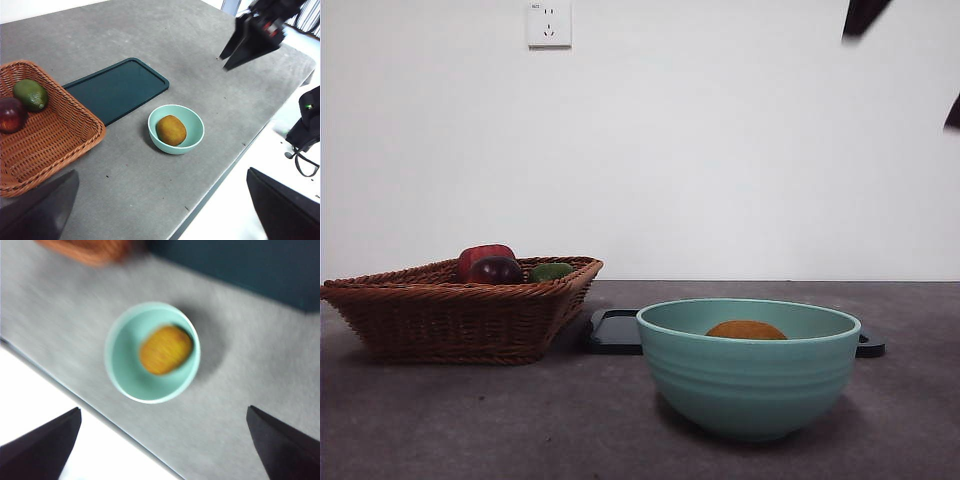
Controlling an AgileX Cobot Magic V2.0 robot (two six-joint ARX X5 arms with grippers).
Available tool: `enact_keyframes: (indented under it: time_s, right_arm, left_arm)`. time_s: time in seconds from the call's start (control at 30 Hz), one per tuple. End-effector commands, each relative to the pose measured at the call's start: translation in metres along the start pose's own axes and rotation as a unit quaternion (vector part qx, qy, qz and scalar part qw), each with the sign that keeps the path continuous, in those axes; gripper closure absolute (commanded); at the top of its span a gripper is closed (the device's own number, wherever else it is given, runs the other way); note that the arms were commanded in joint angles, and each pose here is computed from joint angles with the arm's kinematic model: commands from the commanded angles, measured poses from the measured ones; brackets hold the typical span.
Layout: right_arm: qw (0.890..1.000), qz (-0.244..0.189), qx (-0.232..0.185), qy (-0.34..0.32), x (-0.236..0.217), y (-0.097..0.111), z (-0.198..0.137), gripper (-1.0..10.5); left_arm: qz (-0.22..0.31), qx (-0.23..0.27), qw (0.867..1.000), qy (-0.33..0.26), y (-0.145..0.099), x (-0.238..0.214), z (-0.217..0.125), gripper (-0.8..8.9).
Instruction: Pick up the wifruite, put it on the bowl, pick up the plate, put it on desk
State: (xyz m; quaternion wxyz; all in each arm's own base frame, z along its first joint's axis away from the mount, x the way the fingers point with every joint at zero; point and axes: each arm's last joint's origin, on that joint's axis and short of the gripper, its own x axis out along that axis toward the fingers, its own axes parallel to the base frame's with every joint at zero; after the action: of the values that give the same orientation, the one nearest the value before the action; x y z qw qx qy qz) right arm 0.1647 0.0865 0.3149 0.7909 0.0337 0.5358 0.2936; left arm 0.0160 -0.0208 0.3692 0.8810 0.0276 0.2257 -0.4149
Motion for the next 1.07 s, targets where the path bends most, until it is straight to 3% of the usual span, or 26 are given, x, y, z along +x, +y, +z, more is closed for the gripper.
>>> enact_keyframes:
  time_s: [0.03,0.17,0.3,0.43,0.73,1.07]
  right_arm:
    - [0.999,-0.024,-0.008,0.031,0.018,0.000,0.011,3.6]
    - [0.995,-0.060,-0.007,0.083,0.047,-0.003,0.019,3.6]
    - [0.991,-0.065,-0.006,0.116,0.069,-0.005,0.025,3.6]
    - [0.989,-0.066,-0.004,0.129,0.088,-0.006,0.030,3.6]
    - [0.980,-0.120,0.009,0.159,0.121,-0.015,0.035,3.6]
    - [0.977,-0.124,0.022,0.171,0.148,-0.022,0.040,4.1]
  left_arm:
    - [-0.007,0.007,1.000,-0.008,-0.001,-0.001,0.003,2.51]
    - [-0.007,0.007,1.000,-0.008,-0.001,-0.001,0.003,2.51]
    - [-0.007,0.007,1.000,-0.008,-0.001,-0.001,0.003,2.51]
    - [-0.007,0.007,1.000,-0.008,-0.001,-0.001,0.003,2.51]
    - [-0.007,0.007,1.000,-0.008,-0.001,-0.001,0.003,2.51]
    - [-0.007,0.007,1.000,-0.008,-0.001,-0.001,0.003,2.51]
